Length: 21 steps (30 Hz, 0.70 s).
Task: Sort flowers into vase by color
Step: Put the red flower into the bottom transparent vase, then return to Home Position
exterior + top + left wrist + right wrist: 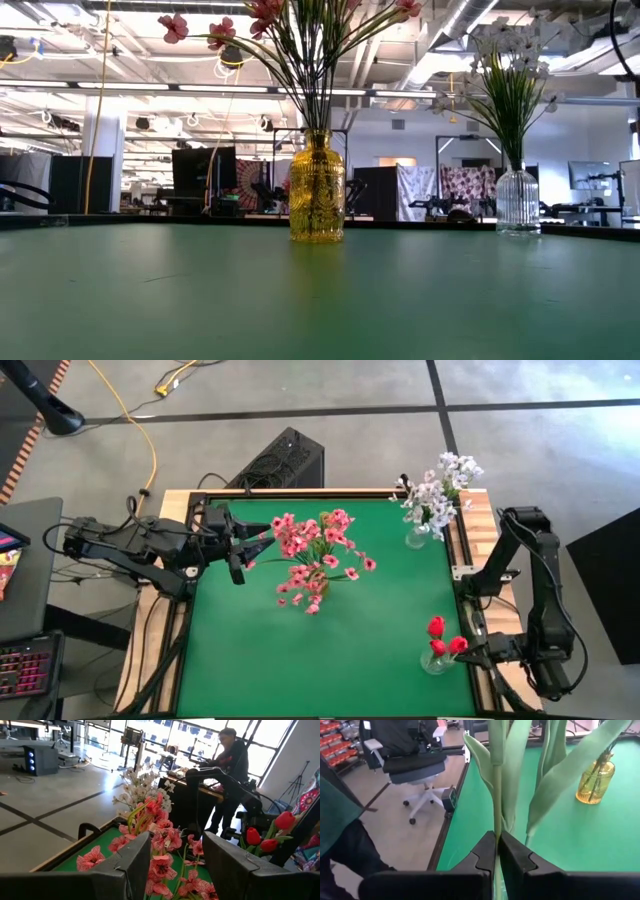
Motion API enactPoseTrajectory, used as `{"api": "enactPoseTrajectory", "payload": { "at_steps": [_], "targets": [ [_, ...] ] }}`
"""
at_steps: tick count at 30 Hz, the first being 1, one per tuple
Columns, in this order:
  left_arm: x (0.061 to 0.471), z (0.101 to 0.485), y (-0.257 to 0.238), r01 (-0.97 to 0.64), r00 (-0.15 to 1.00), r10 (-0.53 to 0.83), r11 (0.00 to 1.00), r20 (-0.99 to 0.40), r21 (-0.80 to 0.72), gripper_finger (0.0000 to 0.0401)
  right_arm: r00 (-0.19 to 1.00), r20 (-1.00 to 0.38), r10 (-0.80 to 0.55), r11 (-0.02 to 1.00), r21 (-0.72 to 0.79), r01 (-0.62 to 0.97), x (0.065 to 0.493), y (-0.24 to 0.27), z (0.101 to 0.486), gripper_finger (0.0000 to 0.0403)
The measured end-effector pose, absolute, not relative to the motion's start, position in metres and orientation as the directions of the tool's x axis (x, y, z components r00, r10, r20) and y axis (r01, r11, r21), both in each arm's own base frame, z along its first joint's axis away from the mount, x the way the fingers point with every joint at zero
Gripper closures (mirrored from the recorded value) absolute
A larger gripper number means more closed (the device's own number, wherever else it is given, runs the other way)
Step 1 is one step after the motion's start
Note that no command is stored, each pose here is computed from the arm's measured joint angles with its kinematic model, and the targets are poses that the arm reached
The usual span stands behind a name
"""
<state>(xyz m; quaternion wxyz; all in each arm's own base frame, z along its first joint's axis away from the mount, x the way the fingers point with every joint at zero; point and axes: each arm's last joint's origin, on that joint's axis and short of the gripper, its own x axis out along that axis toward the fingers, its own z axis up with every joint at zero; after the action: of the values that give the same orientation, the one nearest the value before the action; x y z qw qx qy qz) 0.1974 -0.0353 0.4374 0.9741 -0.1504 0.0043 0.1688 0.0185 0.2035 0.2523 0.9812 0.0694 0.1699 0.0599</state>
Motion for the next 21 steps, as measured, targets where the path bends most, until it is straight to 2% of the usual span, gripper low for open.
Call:
{"api": "enactPoseTrajectory", "payload": {
  "at_steps": [7, 14, 21],
  "targets": [
    [0.197, 0.437, -0.035, -0.329, 0.943, 0.327, 0.898, -0.059, -0.293, 0.0232, 0.911, -0.376, 0.171, 0.980, 0.161, -0.117, 0.018, 0.195, 0.260, 0.0338],
    [0.197, 0.437, -0.035, -0.324, 0.945, 0.321, 0.900, -0.059, -0.293, 0.0232, 0.873, -0.449, 0.191, 0.974, 0.194, -0.113, 0.021, 0.187, 0.264, 0.0281],
    [0.197, 0.437, -0.036, -0.322, 0.946, 0.318, 0.905, -0.061, -0.278, 0.0232, 0.797, -0.540, 0.269, 0.951, 0.281, -0.131, 0.019, 0.180, 0.271, 0.0230]
  ]
}}
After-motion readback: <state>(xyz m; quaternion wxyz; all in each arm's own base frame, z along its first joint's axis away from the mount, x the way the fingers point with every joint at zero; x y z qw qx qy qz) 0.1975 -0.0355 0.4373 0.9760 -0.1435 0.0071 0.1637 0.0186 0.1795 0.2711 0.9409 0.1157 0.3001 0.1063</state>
